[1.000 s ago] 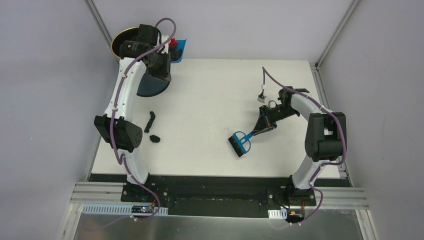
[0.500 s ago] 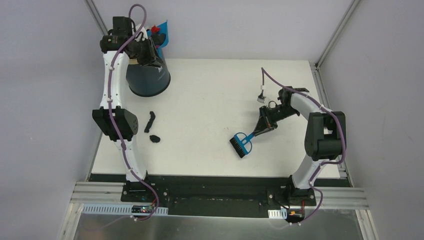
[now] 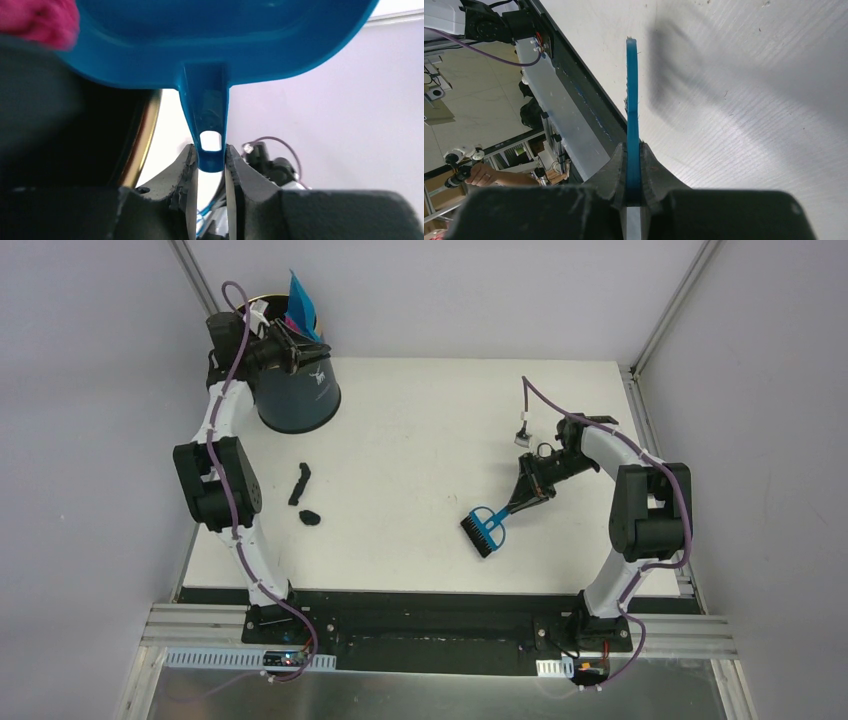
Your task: Sweep away the paper scraps from the table
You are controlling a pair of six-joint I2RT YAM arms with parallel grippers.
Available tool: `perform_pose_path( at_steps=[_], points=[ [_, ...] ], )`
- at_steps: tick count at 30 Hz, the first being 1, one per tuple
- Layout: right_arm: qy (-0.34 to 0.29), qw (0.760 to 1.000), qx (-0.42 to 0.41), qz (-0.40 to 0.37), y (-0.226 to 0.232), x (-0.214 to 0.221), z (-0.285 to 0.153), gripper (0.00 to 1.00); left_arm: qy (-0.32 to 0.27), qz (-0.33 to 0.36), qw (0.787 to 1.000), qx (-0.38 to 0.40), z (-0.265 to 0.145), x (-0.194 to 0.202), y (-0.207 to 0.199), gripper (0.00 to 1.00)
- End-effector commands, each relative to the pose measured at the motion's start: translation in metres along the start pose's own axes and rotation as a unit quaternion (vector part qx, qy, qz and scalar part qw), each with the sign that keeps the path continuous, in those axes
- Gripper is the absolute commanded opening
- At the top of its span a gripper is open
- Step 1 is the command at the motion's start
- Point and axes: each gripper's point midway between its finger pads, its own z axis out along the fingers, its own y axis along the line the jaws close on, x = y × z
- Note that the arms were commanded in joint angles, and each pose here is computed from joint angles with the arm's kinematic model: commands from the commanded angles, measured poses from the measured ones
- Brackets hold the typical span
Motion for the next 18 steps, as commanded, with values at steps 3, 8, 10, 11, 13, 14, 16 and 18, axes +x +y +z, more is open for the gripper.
perform_pose_path(
  at_steps=[3, 8, 10, 11, 13, 14, 16, 18],
  points=[
    [-0.017, 0.999, -0.006, -0.029, 0.010, -0.008, -0.008, 0.00, -0.052, -0.027, 0.970, 0.234, -0.033, -0.024, -0.089, 0.00],
    [-0.019, 0.999, -0.004, -0.032, 0.011, -0.008, -0.009, 0.00, -0.053, -0.068, 0.957, 0.277, -0.037, -0.025, -0.089, 0.00],
    [-0.020, 0.999, -0.004, -0.032, 0.011, -0.007, -0.010, 0.00, -0.054, -0.059, 0.962, 0.262, -0.036, -0.022, -0.086, 0.00],
    [-0.020, 0.999, -0.005, -0.033, 0.012, -0.007, -0.010, 0.00, -0.053, -0.053, 0.963, 0.257, -0.036, -0.021, -0.087, 0.00],
    [-0.020, 0.999, -0.006, -0.033, 0.012, -0.007, -0.010, 0.00, -0.050, -0.035, 0.967, 0.246, -0.036, -0.017, -0.088, 0.00],
    [-0.021, 0.999, -0.006, -0.033, 0.012, -0.007, -0.010, 0.00, -0.048, -0.019, 0.970, 0.238, -0.036, -0.014, -0.090, 0.00],
    [-0.022, 0.999, -0.010, -0.025, 0.015, -0.007, -0.010, 0.00, -0.037, 0.012, 0.978, 0.203, -0.037, -0.006, -0.089, 0.00],
    [-0.027, 0.999, -0.025, -0.021, 0.022, -0.008, -0.012, 0.00, -0.024, 0.047, 0.985, 0.166, -0.038, 0.007, -0.086, 0.00]
  ],
)
